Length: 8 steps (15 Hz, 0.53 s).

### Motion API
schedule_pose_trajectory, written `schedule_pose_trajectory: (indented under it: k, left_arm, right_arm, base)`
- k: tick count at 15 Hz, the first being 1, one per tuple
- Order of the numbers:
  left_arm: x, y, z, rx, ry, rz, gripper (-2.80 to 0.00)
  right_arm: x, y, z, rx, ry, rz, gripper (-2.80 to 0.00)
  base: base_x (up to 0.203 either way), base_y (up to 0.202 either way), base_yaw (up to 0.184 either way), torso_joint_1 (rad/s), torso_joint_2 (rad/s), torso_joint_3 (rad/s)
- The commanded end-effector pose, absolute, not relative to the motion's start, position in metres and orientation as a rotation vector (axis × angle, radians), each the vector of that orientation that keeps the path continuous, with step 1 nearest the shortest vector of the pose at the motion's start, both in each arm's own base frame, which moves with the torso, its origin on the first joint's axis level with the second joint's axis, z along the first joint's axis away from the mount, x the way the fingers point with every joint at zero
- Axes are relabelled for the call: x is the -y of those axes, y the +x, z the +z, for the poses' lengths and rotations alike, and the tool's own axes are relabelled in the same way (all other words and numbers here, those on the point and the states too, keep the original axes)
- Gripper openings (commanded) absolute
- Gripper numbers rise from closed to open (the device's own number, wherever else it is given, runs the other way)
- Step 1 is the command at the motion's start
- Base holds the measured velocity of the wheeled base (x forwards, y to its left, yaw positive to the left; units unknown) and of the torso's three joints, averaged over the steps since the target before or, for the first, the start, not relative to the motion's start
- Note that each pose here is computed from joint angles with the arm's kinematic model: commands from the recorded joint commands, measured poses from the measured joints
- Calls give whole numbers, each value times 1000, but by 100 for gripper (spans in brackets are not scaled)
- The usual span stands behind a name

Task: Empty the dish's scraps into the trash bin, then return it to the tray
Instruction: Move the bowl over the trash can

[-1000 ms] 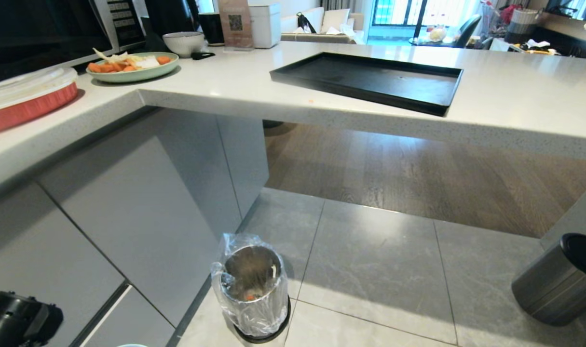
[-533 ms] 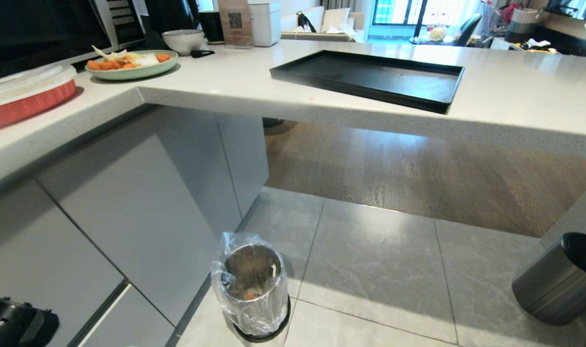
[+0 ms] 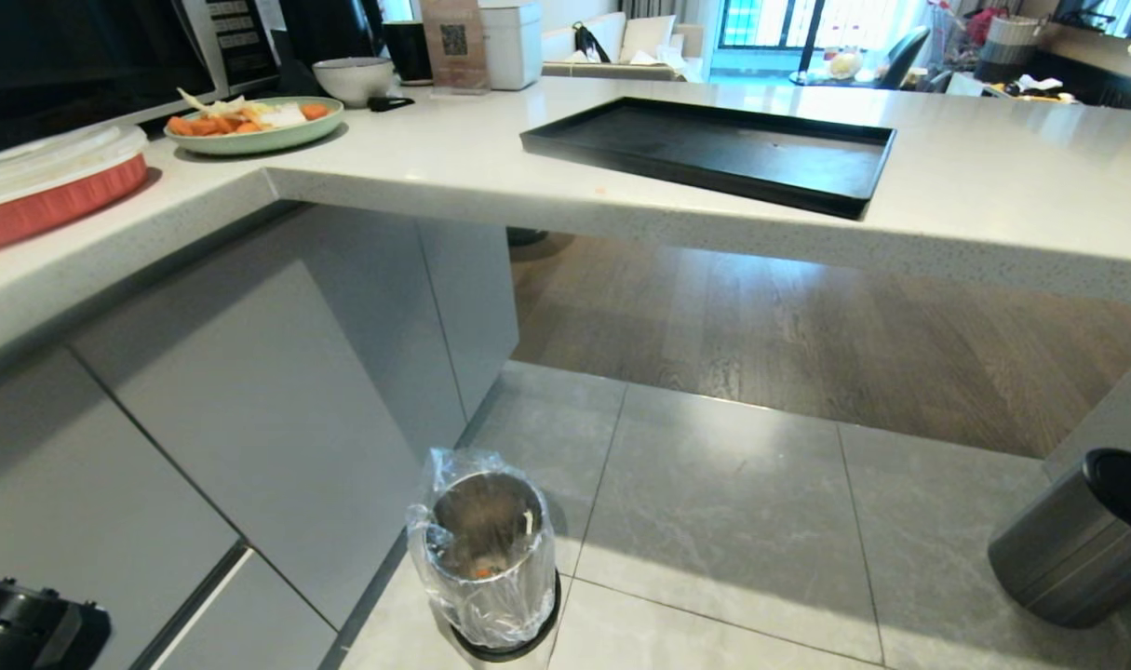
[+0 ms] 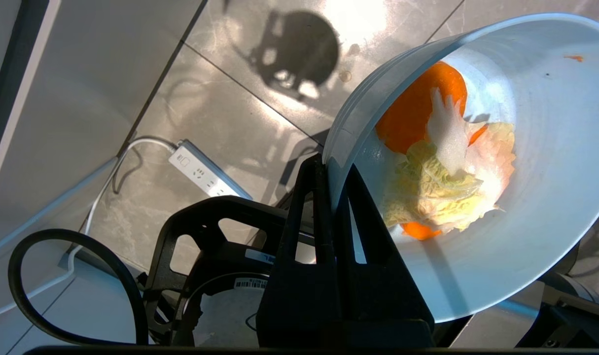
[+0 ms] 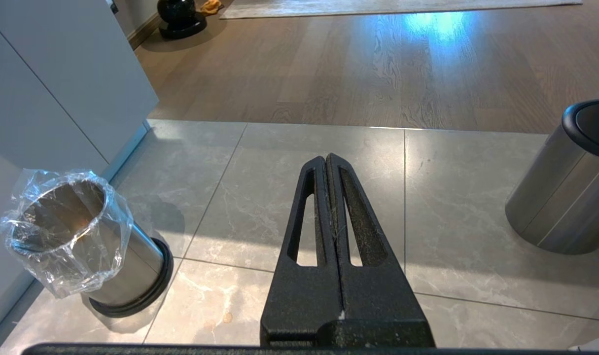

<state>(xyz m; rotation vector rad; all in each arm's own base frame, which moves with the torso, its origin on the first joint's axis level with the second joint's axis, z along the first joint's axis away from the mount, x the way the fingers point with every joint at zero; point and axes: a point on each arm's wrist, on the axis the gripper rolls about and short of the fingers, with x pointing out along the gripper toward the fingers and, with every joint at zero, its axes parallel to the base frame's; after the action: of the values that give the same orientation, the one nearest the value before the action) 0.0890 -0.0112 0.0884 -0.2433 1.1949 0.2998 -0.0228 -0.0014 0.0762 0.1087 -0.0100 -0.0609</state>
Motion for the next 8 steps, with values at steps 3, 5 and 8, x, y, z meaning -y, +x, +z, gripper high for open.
schedule_pose_trajectory:
  k: [3,5,8]
  left_arm:
    - [11,89,89,-1196,-244,300,-280]
    - [11,89,88,-1199,-244,301,-280]
    - [11,89,88,-1201,-246,295,-280]
  right_arm:
    - [1,-23,76,10,109,-61,-280]
    - [1,-23,76,9,109,-61,-280]
    - [1,-23,76,11,109,-61,-280]
  base:
    - [0,0,0,0,0,0]
    - [0,0,0,0,0,0]
    - [0,0,0,0,0,0]
